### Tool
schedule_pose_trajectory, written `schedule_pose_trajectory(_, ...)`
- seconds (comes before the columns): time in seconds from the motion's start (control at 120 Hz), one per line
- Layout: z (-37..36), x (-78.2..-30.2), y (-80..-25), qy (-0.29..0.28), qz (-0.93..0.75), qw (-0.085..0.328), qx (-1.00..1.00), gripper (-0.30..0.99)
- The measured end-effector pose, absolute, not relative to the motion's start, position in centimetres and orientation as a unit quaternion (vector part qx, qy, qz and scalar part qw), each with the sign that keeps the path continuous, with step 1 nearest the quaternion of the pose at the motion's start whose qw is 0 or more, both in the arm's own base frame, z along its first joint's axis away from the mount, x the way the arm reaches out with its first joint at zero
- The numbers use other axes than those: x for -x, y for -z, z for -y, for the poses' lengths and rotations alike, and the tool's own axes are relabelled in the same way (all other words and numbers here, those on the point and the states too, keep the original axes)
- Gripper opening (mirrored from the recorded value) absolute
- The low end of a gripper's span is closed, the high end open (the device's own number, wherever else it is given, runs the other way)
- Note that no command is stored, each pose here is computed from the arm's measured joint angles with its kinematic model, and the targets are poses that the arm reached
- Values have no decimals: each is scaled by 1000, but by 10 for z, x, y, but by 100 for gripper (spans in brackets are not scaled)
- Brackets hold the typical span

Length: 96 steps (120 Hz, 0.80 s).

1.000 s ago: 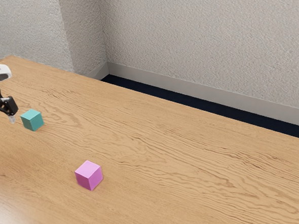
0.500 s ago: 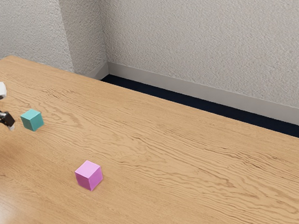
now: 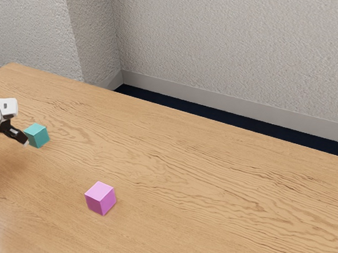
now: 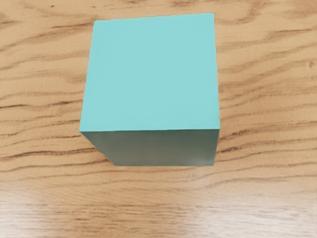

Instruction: Pick up the blue block with one arm, and put the blue block on the pink block with one arm

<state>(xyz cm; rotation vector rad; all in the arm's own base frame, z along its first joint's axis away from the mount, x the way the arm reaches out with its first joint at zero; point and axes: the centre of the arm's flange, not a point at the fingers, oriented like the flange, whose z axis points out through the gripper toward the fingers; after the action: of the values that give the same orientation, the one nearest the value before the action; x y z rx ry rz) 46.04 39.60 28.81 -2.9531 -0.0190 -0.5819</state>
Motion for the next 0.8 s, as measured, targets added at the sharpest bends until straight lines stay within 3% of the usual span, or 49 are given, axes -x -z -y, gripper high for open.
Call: schedule_pose_trajectory(0.8,-399,-524,-260,252,1,33,967,61)
